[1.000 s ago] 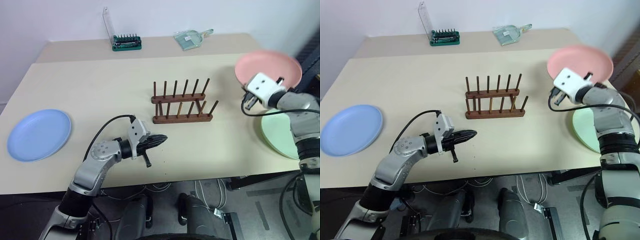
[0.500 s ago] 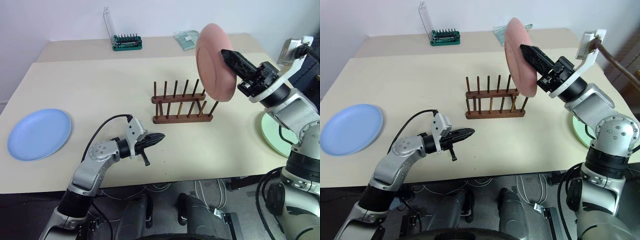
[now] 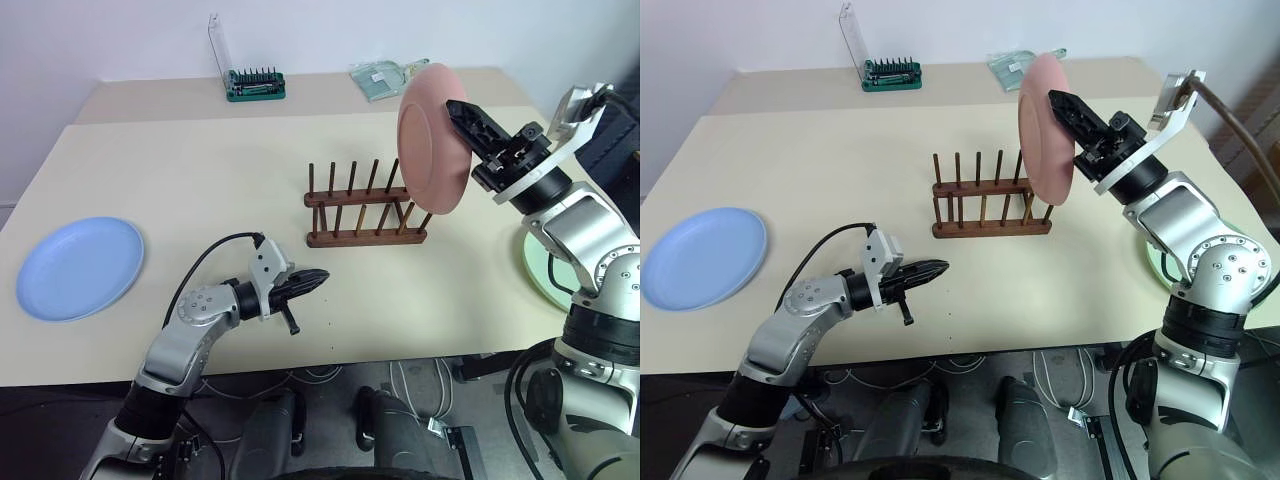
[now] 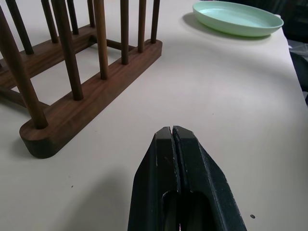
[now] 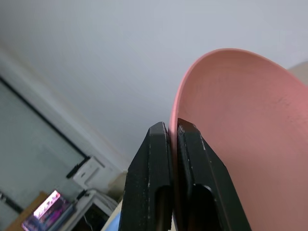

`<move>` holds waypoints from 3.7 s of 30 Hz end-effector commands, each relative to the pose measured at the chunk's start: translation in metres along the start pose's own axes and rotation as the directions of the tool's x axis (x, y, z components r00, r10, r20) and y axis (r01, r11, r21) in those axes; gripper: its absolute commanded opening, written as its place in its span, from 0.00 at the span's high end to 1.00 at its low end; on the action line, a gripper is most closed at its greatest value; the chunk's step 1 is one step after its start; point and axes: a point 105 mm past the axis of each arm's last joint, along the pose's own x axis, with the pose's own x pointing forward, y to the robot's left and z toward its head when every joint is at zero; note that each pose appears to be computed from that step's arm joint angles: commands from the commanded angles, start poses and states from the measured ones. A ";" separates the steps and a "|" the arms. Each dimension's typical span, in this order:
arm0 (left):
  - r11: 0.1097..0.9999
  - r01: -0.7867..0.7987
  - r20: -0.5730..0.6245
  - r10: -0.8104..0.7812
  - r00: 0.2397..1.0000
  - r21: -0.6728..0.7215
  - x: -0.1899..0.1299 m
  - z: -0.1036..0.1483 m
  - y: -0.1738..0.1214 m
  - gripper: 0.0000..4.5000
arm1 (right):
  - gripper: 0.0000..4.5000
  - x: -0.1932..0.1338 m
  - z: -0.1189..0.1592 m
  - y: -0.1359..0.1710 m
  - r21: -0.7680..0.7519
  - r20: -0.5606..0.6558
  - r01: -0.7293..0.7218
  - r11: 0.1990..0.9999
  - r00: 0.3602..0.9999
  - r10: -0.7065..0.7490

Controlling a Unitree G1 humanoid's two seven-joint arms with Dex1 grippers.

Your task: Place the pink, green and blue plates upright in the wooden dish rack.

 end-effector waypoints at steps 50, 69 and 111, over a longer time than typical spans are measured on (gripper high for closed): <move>0.994 0.096 0.075 -0.100 0.992 0.060 0.010 0.018 -0.009 1.00 | 0.52 -0.215 -0.020 -0.141 -0.906 -0.278 0.209 0.367 0.357 -0.891; 0.995 0.077 0.076 -0.082 0.994 0.058 0.009 0.018 -0.008 1.00 | 0.99 -0.043 0.095 0.003 -0.955 0.155 0.213 0.208 0.952 -0.263; 0.998 0.019 0.081 -0.024 0.996 0.056 -0.004 0.019 -0.004 1.00 | 0.99 0.032 -0.045 0.019 -0.108 -0.123 -0.073 0.992 0.991 0.059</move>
